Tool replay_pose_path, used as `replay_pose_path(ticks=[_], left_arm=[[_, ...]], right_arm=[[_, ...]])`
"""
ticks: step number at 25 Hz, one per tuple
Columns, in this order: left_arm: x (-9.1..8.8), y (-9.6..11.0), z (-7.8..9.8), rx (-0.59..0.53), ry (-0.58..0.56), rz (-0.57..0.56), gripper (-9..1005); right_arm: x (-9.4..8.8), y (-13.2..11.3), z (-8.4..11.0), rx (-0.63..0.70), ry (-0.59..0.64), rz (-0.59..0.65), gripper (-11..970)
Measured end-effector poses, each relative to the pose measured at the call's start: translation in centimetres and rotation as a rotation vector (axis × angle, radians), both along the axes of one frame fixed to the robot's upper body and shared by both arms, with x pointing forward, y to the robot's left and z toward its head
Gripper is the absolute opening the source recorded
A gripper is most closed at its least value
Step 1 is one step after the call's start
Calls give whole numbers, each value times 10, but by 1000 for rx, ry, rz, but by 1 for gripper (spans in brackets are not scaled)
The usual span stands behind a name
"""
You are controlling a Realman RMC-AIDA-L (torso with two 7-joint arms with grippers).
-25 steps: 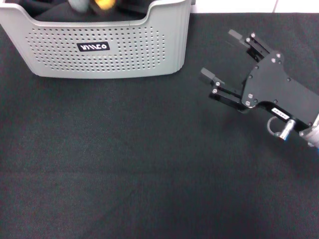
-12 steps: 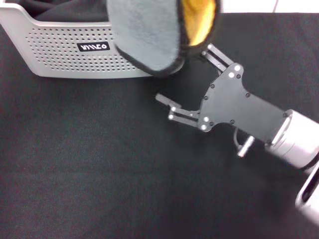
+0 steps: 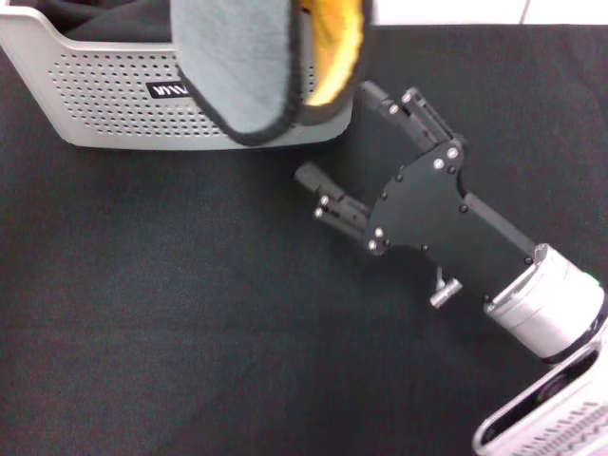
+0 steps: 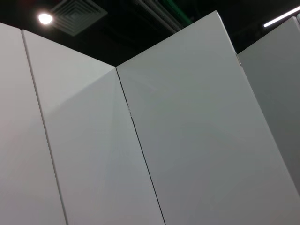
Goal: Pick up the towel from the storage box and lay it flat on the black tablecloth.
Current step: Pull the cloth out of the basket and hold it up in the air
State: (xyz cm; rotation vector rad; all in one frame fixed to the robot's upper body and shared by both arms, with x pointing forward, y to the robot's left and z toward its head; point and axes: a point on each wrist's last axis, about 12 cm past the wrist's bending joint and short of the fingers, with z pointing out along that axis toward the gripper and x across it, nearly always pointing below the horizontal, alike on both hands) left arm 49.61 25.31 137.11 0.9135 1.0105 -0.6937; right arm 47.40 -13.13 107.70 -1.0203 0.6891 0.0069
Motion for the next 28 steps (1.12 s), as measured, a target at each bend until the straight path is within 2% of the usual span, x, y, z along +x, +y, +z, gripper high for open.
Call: replay_pose_path(ticks=[3, 10, 19, 28], left_arm=[[0, 0, 0, 0, 2, 2, 15], [0, 1, -3, 2, 14, 6, 15], [0, 2, -4, 3, 12, 12, 16], [0, 3, -5, 9, 12, 18, 16]], right_arm=[[-1, 4, 5, -15, -78, -56, 839], [-14, 13, 14, 13, -176, -35, 838], [-26, 15, 20, 47, -262, -42, 837], [-29, 12, 27, 65, -336, -101, 818]])
